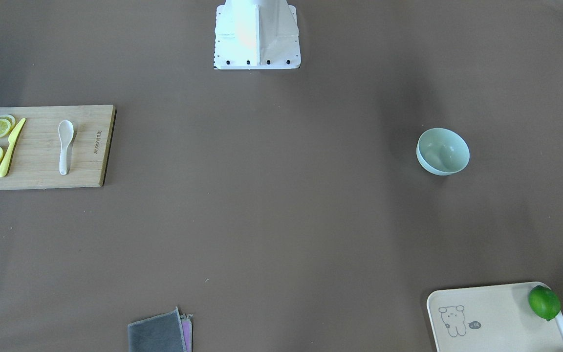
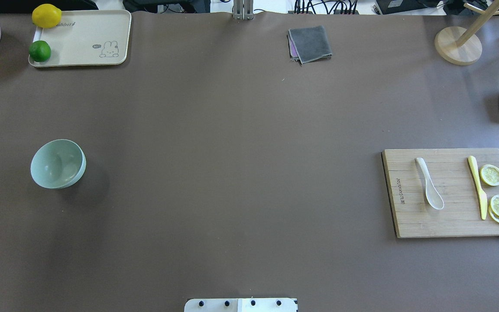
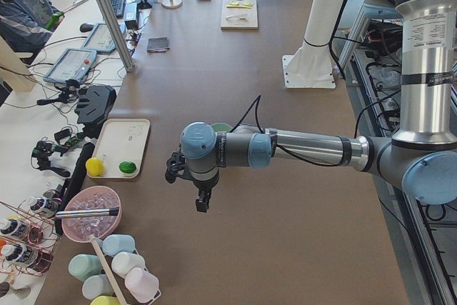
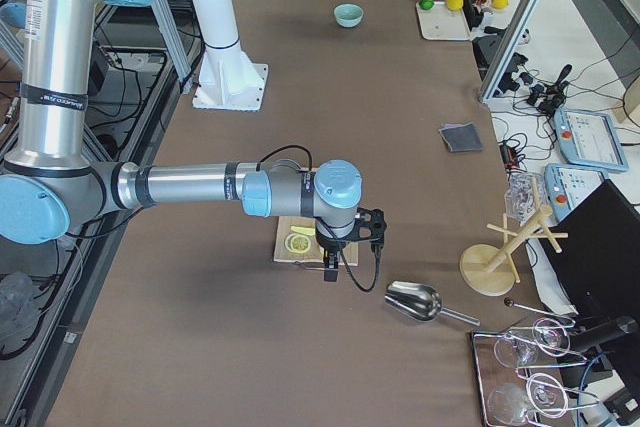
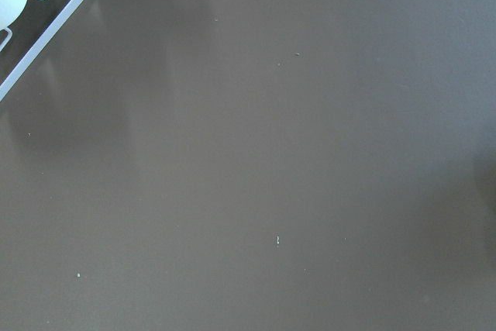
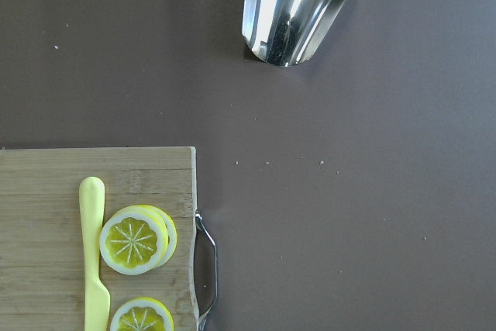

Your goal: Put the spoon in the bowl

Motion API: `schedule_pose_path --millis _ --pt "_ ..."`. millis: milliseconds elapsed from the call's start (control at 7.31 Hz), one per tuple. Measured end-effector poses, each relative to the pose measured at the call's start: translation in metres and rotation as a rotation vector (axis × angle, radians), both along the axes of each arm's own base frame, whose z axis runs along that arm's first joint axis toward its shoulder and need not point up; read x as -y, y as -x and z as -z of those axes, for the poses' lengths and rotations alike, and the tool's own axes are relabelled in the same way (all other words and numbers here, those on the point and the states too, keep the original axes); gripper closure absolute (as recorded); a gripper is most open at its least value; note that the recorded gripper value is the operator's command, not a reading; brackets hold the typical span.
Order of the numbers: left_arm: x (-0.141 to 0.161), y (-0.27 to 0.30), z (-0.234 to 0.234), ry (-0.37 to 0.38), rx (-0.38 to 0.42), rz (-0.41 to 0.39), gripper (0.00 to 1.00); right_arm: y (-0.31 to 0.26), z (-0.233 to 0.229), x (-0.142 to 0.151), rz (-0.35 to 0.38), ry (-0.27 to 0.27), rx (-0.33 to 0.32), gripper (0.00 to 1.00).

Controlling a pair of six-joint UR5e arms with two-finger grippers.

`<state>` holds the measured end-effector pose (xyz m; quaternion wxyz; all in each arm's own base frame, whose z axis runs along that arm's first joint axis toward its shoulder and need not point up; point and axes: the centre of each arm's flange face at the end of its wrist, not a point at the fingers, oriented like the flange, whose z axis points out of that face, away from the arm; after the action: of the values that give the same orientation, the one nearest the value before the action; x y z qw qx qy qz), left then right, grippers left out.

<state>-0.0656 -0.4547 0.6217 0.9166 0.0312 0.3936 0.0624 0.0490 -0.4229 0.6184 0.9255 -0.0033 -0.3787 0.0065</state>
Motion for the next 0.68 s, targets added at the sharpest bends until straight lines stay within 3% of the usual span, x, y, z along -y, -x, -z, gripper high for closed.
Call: schedule_pose_path --millis 684 --pt "-0.0031 -0.0006 -0.0055 0.008 -0.007 -0.001 0.02 0.0003 0.0 0.0002 -0.002 0.002 0.004 0.0"
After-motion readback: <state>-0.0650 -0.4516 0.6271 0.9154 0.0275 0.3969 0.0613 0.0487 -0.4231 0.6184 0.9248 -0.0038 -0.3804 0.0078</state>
